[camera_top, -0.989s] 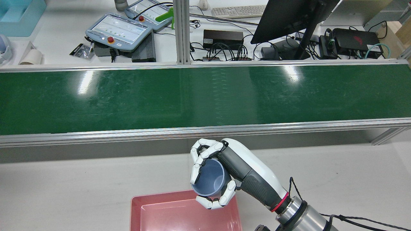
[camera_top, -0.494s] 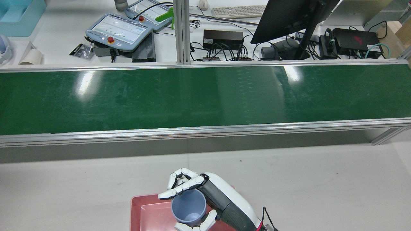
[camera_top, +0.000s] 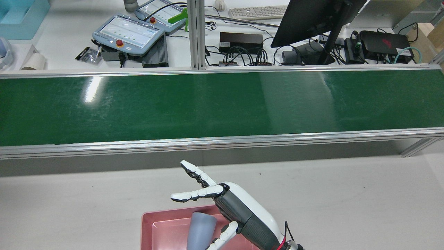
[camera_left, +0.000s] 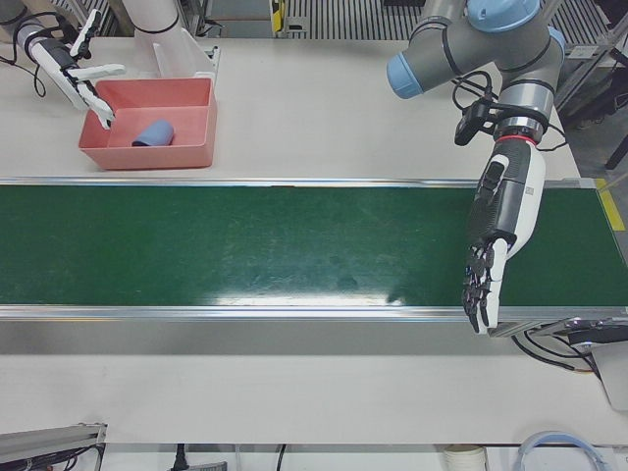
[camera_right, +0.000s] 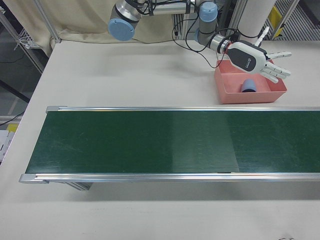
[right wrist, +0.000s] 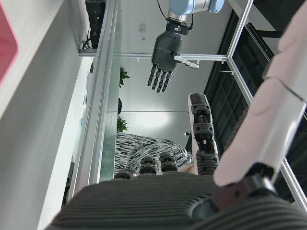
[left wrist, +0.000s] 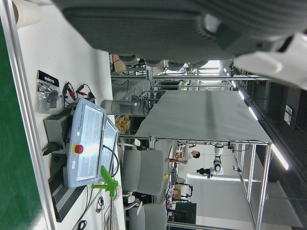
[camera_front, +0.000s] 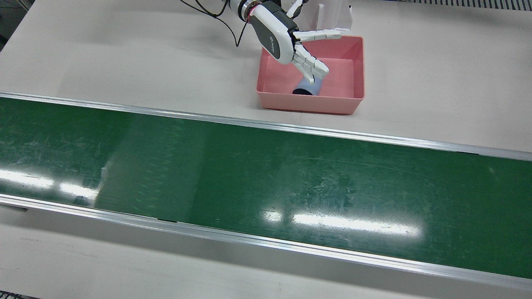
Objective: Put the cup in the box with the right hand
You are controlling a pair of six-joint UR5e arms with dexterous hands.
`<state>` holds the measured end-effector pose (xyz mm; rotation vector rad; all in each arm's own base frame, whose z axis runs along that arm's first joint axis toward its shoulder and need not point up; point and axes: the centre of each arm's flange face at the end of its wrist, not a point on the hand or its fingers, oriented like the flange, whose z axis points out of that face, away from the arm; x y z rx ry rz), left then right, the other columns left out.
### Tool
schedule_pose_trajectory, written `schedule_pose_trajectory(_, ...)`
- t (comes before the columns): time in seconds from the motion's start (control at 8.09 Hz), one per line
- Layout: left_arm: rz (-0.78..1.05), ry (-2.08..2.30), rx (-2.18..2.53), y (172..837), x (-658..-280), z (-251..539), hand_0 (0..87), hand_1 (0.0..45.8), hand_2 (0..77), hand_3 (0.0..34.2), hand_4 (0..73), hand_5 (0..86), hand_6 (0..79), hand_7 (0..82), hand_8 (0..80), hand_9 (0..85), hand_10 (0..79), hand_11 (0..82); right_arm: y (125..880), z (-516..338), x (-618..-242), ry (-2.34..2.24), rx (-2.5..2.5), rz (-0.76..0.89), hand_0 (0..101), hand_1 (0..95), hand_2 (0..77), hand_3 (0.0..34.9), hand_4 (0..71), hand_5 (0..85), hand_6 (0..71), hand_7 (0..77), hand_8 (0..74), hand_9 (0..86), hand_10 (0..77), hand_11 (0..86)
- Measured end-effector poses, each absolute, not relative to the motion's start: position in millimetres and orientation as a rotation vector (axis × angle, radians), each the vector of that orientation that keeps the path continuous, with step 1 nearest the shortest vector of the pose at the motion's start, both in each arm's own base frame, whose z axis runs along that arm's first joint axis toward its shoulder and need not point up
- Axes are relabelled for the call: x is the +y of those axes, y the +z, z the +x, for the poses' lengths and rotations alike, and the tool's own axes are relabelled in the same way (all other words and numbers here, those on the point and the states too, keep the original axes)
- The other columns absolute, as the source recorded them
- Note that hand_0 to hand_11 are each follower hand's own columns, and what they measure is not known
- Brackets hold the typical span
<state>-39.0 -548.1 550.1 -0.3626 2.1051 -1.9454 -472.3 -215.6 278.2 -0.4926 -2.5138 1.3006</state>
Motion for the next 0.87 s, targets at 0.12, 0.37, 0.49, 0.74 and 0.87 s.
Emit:
schedule_pose_trajectory(0.12, -0.363, -1.945, 2.106, 550, -548, -39, 0.0, 0.5, 1.1, 0.0, 1.1, 0.5, 0.0, 0.5, 0.0, 0.0, 0.0, 0.0, 274, -449, -229, 1.31, -2.544, -0.468, 47, 9.3, 1.6, 0.0, 27.8, 1.1, 3.3, 10.4, 2.7, 8.2, 0.0, 0.5)
schedule_pose_trajectory(0.37, -0.362, -1.945, 2.106, 550, -548, -39, 0.0, 0.5, 1.1, 0.0, 1.1, 0.5, 0.0, 0.5, 0.0, 0.0, 0.0, 0.0, 284, -366, -284, 1.362, -2.603, -0.294, 48, 4.9, 1.1, 0.0, 31.1, 1.1, 3.3, 15.3, 4.4, 9.8, 0.0, 0.5)
schedule_pose_trajectory(0.49, -0.362, -1.944, 2.106, 550, -548, -39, 0.0, 0.5, 1.1, 0.0, 1.1, 0.5, 0.0, 0.5, 0.0, 0.0, 0.0, 0.0, 305, -328, -312, 1.423, -2.577, -0.229, 48, 3.3, 1.6, 0.0, 31.6, 1.1, 3.3, 15.8, 4.4, 9.8, 0.0, 0.5)
schedule_pose_trajectory(0.74, -0.362, -1.944, 2.106, 550, -548, -39, 0.0, 0.5, 1.1, 0.0, 1.1, 0.5, 0.0, 0.5, 0.0, 0.0, 0.0, 0.0, 362, -254, -368, 1.618, -2.449, -0.16, 48, 1.1, 1.6, 0.0, 33.8, 1.1, 3.3, 16.9, 3.3, 9.3, 0.0, 0.5)
schedule_pose_trajectory(0.87, -0.362, -1.944, 2.106, 550, -548, -39, 0.0, 0.5, 1.1, 0.0, 1.1, 0.5, 0.0, 0.5, 0.0, 0.0, 0.0, 0.0, 388, -209, -402, 1.672, -2.396, -0.12, 48, 3.3, 1.6, 0.0, 34.4, 1.1, 3.3, 18.0, 3.3, 10.4, 0.0, 0.5)
